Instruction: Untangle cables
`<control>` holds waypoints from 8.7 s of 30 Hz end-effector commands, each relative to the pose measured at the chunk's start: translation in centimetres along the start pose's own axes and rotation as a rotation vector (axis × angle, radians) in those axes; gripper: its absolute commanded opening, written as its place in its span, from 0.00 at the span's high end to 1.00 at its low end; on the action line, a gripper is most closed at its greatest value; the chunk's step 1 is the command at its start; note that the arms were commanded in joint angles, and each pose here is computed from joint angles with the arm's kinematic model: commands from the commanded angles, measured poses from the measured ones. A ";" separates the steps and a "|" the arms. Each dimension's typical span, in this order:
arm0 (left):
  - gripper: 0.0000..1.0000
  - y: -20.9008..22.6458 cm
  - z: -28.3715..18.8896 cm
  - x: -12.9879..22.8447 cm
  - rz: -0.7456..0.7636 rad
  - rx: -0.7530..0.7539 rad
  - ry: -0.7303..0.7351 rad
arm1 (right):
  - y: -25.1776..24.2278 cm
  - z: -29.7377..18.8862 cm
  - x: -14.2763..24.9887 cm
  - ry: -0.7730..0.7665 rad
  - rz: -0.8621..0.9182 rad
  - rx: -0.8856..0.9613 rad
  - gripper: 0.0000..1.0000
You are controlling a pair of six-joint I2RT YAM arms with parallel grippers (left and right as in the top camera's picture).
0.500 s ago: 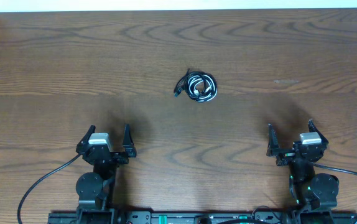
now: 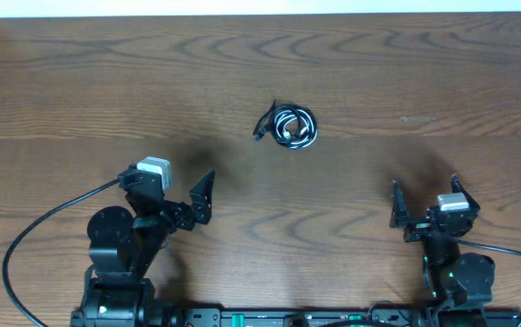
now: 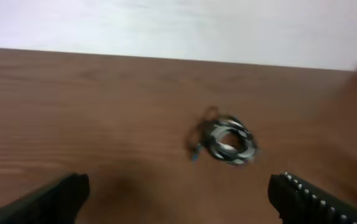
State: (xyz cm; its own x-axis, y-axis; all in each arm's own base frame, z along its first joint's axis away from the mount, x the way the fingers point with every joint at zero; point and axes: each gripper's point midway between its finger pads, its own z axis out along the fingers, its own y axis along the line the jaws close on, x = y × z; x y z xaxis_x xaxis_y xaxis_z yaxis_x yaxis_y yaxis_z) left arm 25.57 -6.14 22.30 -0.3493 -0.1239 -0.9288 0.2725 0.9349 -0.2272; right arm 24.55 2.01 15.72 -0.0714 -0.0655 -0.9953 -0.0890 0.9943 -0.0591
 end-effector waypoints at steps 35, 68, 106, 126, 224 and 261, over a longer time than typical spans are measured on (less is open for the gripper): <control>0.02 -2.6 8.4 0.9 -0.315 0.166 0.827 | 0.1 0.0 0.1 0.000 -0.009 -0.002 0.01; 0.02 -1.4 17.7 6.3 -0.251 0.049 0.957 | 0.1 0.0 0.1 0.000 -0.009 -0.002 0.01; 0.81 -3.1 24.4 9.6 -0.065 0.003 0.863 | 0.1 0.0 0.1 0.000 -0.009 -0.002 0.01; 0.79 -9.3 19.7 0.4 -0.193 0.242 0.707 | 0.1 0.0 0.1 0.000 -0.009 -0.002 0.01; 0.88 -1.8 20.3 9.2 -0.002 -0.085 0.962 | 0.1 0.0 0.1 0.000 -0.009 -0.002 0.01; 0.93 -12.5 10.9 -8.4 -0.050 0.377 0.501 | 8.8 -4.0 -8.1 -0.272 0.263 -0.601 0.01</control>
State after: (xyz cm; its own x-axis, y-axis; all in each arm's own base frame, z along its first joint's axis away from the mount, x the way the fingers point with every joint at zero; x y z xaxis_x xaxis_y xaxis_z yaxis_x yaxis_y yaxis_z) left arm 35.55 -18.52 27.06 -0.7613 0.1048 -0.6398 0.4234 0.8277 -0.3683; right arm 22.58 7.94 22.10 0.1067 0.1937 -0.9752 -0.4543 0.8820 0.1255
